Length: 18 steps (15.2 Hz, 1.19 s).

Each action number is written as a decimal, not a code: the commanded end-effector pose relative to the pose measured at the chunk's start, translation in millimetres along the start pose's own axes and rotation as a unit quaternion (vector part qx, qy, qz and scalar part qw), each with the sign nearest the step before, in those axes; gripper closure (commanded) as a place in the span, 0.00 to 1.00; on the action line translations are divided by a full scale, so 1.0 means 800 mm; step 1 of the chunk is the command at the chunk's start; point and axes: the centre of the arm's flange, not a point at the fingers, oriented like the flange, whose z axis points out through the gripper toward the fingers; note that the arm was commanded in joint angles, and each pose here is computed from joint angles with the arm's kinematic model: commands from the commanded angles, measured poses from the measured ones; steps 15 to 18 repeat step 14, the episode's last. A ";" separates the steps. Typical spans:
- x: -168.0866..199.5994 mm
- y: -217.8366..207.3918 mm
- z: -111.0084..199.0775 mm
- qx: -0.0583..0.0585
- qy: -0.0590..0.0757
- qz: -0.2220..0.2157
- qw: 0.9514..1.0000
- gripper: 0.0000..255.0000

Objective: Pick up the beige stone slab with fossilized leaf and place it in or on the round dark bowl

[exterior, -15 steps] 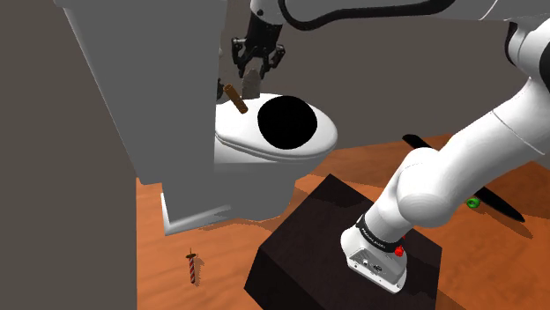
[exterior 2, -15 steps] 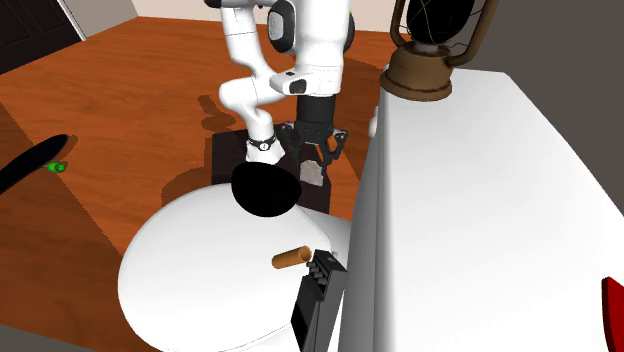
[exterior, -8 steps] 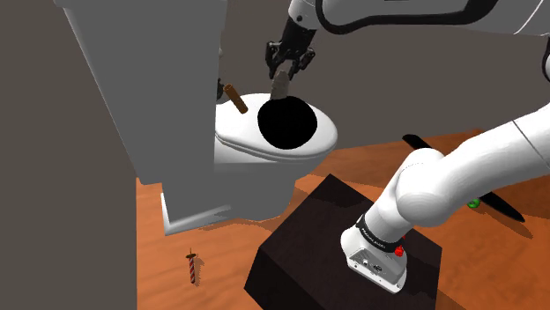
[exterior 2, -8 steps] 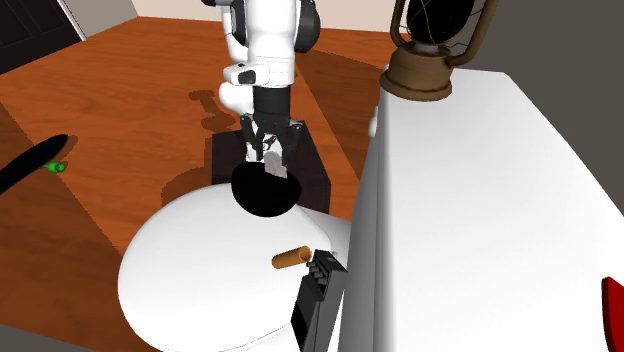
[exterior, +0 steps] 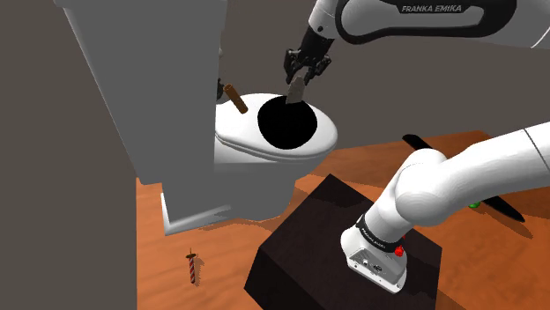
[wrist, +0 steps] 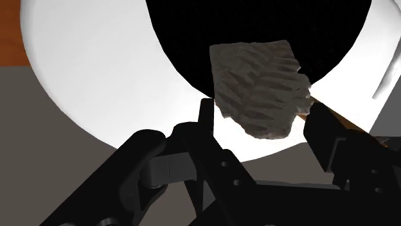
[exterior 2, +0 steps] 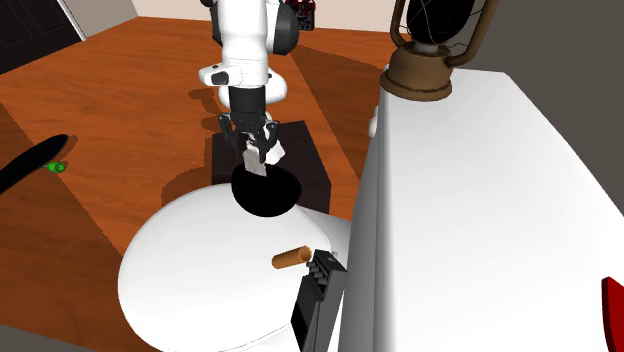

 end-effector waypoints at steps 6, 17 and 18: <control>-0.013 0.001 0.044 0.000 0.000 0.000 1.000 1.00; -0.023 0.001 0.077 0.000 0.000 0.000 1.000 1.00; -0.023 0.001 0.077 0.000 0.000 0.000 1.000 1.00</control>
